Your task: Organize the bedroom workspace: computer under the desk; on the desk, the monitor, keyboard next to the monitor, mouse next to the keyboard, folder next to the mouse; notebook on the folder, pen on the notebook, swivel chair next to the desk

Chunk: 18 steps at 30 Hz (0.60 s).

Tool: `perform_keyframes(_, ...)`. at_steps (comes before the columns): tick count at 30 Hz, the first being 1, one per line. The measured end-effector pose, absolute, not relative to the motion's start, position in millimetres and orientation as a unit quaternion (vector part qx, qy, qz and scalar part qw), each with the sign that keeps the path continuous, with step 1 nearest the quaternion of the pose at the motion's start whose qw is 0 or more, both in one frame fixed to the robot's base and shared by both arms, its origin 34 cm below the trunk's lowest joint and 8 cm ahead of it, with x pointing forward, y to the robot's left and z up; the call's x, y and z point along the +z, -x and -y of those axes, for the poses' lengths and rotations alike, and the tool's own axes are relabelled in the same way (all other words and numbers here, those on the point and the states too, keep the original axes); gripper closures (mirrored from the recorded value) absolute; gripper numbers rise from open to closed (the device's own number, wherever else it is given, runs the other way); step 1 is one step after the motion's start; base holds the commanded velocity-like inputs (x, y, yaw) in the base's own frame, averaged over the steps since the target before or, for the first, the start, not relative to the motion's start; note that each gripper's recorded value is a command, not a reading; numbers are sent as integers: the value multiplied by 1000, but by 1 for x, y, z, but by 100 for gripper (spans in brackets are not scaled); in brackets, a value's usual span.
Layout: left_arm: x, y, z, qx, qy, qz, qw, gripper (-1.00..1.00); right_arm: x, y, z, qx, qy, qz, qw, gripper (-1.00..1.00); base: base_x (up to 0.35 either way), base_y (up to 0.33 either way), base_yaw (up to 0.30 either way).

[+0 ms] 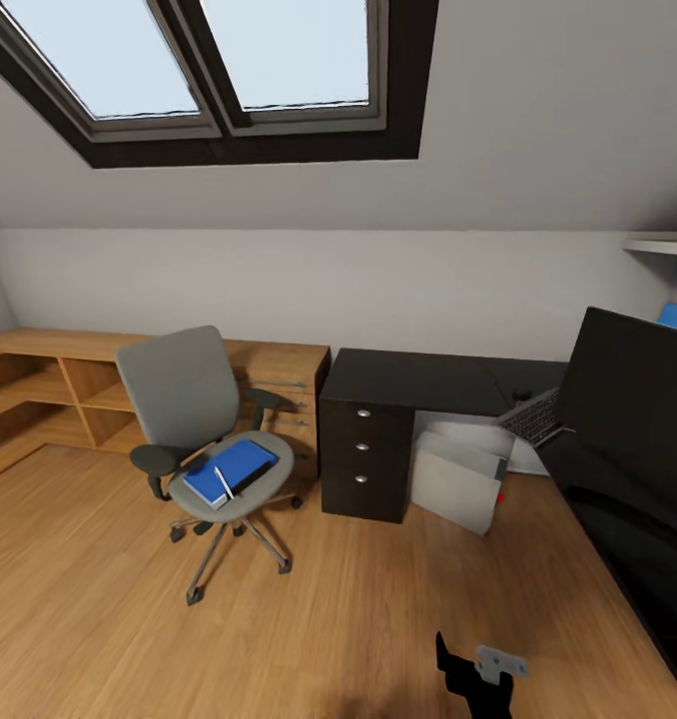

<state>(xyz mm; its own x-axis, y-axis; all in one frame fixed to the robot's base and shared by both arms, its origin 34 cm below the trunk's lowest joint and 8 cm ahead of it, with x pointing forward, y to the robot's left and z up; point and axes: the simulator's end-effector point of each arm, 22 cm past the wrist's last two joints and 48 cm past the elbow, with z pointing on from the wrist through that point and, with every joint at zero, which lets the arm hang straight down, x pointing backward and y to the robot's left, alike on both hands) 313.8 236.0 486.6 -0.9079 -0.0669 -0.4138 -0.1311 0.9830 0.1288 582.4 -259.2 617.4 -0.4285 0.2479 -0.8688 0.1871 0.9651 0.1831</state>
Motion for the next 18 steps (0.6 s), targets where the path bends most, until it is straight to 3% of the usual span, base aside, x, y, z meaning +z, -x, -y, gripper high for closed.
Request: perform_keyframes(18,516,-321,-236,76,54,-969,228,-100,635,-570,254,30,-130,-850,510,-100,0,0,-3)
